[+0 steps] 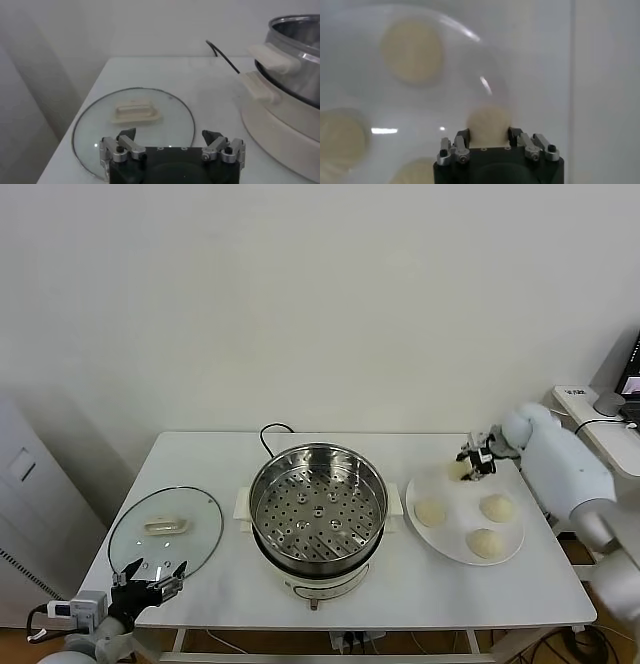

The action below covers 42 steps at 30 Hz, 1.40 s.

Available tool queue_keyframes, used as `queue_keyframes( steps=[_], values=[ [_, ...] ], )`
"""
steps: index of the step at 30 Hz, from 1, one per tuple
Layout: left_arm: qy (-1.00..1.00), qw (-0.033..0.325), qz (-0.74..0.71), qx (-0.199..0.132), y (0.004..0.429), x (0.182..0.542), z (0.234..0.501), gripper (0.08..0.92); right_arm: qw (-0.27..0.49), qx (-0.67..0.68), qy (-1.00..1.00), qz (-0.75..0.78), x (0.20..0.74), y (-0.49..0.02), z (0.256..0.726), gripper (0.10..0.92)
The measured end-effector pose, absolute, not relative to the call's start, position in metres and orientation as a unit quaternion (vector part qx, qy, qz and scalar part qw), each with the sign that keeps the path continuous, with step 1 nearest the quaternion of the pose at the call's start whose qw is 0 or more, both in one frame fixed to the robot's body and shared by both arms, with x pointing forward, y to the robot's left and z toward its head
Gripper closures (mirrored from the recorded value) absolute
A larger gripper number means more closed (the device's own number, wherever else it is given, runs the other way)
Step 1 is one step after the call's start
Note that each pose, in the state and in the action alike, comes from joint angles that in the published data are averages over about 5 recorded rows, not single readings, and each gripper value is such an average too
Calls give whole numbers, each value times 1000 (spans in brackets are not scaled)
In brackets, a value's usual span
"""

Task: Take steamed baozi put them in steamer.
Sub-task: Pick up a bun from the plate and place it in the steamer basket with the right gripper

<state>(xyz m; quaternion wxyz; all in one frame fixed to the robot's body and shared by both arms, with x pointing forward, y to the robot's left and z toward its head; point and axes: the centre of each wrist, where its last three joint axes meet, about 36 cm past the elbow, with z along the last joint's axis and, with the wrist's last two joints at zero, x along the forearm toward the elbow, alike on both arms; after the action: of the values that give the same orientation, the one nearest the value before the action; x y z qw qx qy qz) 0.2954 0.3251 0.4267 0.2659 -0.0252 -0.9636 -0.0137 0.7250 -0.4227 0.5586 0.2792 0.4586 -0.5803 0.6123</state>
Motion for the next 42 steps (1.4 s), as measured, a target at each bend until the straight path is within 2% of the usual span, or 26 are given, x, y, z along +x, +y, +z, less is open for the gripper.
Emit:
queue_keyframes(
  steps=[10,18,29,42],
  values=[
    [-963,268,-17,-27,323,289,428,177,138,530,-513,660,734,-341,670,517],
    [-963,269,-15,-27,321,285,427,177,20,598,-400,694,733,-251,713,515],
    [-962,273,-14,-25,321,279,425,177,-96,655,-226,714,708,-152,714,513],
    [-962,272,-12,-22,320,278,424,177,-127,662,-104,731,687,-90,676,513]
  ],
)
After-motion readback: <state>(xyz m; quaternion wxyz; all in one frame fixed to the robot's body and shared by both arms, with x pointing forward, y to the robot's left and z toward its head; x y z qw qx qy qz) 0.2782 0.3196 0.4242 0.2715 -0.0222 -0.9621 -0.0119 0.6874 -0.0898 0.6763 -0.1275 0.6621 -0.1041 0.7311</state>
